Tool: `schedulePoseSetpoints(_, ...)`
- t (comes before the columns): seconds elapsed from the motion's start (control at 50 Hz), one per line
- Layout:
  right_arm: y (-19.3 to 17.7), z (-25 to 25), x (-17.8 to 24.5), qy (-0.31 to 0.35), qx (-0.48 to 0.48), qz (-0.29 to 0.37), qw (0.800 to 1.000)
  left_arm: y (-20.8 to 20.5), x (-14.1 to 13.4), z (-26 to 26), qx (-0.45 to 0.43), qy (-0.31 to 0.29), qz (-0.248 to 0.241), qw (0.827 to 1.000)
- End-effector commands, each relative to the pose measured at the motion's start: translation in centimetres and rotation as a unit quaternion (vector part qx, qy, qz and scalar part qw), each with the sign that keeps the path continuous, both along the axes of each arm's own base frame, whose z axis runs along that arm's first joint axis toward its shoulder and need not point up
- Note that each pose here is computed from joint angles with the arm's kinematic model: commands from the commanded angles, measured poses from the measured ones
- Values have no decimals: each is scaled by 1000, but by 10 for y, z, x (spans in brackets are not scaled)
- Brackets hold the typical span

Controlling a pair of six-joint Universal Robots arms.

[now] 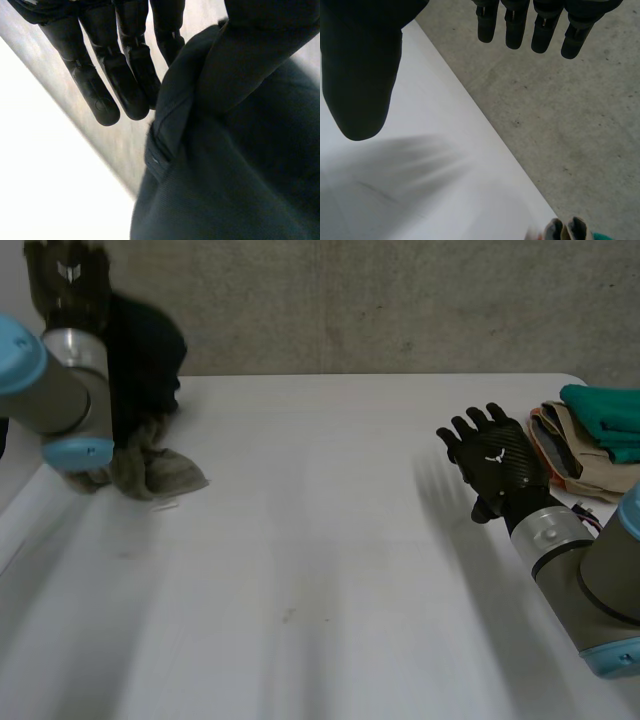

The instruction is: Fold the laundry.

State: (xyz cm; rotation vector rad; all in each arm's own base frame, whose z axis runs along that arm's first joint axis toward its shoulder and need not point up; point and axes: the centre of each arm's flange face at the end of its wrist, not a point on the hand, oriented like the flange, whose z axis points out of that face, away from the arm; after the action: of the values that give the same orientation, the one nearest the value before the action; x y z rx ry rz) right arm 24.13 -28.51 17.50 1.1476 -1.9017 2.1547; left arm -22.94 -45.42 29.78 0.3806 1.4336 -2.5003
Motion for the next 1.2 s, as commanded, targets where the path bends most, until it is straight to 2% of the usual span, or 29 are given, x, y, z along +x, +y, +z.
schedulePoseSetpoints(0.02,-1,8,-4,-4,-11,-21,1000,119,-69,50,10,67,-164,984)
schedulePoseSetpoints(0.08,-5,12,-10,-7,-15,-39,999,153,-98,25,60,48,-211,974)
schedulePoseSetpoints(0.1,-7,14,-12,-8,-18,-46,999,176,-116,8,94,33,-242,965)
schedulePoseSetpoints(0.16,-15,20,-25,-12,-26,-79,996,212,-142,-26,151,8,-284,947)
schedulePoseSetpoints(0.18,-17,21,-27,-13,-27,-86,996,234,-158,-51,188,-11,-309,932)
schedulePoseSetpoints(0.24,-23,23,-35,-14,-30,-106,994,266,-179,-90,241,-40,-342,907)
schedulePoseSetpoints(0.26,-24,24,-36,-15,-31,-109,993,284,-187,-106,265,-51,-360,893)
schedulePoseSetpoints(0.32,-27,25,-39,-16,-33,-115,993,304,-195,-123,297,-54,-380,874)
schedulePoseSetpoints(0.4,-29,26,-41,-16,-32,-118,992,312,-193,-118,305,-51,-382,871)
schedulePoseSetpoints(0.46,-28,26,-40,-17,-31,-117,993,312,-189,-95,285,-42,-384,877)
schedulePoseSetpoints(0.54,-28,26,-39,-14,-26,-117,993,288,-165,-50,244,-12,-356,902)
schedulePoseSetpoints(0.62,-23,28,-35,-8,-2,-111,994,246,-116,-3,197,26,-294,935)
schedulePoseSetpoints(0.68,-10,38,-16,-13,30,-82,996,225,-90,9,181,39,-256,949)
schedulePoseSetpoints(0.7,-7,41,-11,-19,40,-75,996,206,-72,11,178,45,-224,957)
schedulePoseSetpoints(0.8,10,67,15,-70,106,-39,991,155,-16,1,189,32,-127,973)
schedulePoseSetpoints(0.84,16,78,28,-93,136,-19,986,144,-1,-6,200,18,-106,974)
schedulePoseSetpoints(0.92,13,73,53,-114,190,2,975,122,26,-40,255,-25,-71,964)
schedulePoseSetpoints(1.0,4,62,81,-117,211,22,970,107,54,-82,327,-59,-41,942)
schedulePoseSetpoints(1.06,1,54,106,-113,213,45,969,102,65,-108,369,-64,-32,927)
schedulePoseSetpoints(1.2,-24,22,149,-119,196,73,971,92,70,-145,413,-64,-30,908)
